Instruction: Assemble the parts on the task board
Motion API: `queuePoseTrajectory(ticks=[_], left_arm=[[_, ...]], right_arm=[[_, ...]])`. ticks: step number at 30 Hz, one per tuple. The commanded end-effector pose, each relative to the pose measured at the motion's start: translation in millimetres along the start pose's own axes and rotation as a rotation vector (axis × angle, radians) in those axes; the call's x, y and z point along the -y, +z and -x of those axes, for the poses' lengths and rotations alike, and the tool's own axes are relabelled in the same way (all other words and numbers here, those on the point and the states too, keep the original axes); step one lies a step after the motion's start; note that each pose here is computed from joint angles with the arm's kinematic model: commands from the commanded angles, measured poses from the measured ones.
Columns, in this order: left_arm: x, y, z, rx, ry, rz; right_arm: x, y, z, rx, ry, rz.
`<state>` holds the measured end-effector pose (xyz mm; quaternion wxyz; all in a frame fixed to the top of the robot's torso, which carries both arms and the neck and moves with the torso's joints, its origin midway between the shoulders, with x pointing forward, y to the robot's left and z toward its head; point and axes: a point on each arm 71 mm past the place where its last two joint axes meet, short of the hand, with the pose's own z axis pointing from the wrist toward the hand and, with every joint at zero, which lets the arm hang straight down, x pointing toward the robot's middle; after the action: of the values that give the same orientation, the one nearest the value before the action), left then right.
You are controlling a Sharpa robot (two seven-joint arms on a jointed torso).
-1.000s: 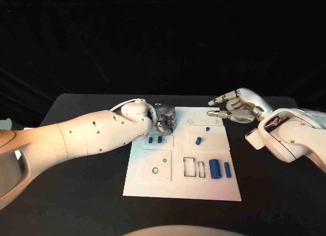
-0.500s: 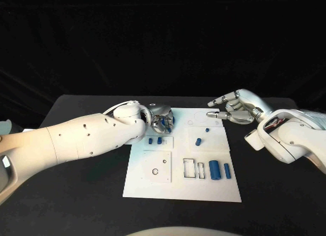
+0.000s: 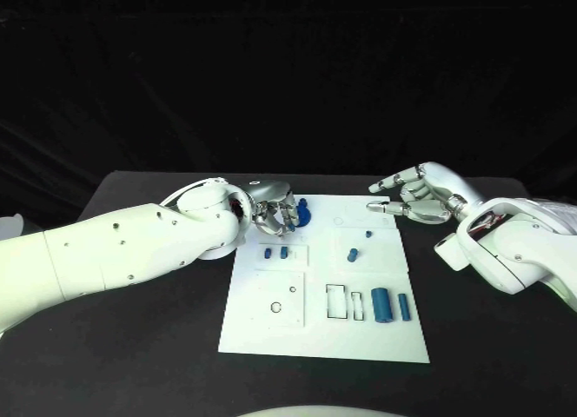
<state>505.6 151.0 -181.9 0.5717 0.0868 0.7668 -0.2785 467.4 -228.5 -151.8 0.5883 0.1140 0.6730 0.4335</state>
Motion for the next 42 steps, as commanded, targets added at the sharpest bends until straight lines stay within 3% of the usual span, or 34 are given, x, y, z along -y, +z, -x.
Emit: queuePoseTrajectory(ticks=[1,6,18,27,42], left_arm=[[-5.1,-3.1,1.4,-0.007,-0.013,0.029],[-14.9,-5.7,2.0,-0.013,-0.011,0.059],[-26.9,-3.1,-7.6,-0.043,-0.01,0.098],[-26.5,-0.6,-14.8,-0.058,-0.007,0.092],[-24.3,2.5,-17.5,-0.065,0.006,0.09]], right_arm=[[-1,-0.1,-1.1,-0.012,-0.001,0.008],[0,0.0,-1.1,-0.012,-0.001,0.007],[-1,0.3,-1.4,-0.012,-0.001,0.008],[-1,0.6,-1.8,-0.012,0.0,0.01],[-1,0.5,-1.8,-0.013,0.0,0.01]])
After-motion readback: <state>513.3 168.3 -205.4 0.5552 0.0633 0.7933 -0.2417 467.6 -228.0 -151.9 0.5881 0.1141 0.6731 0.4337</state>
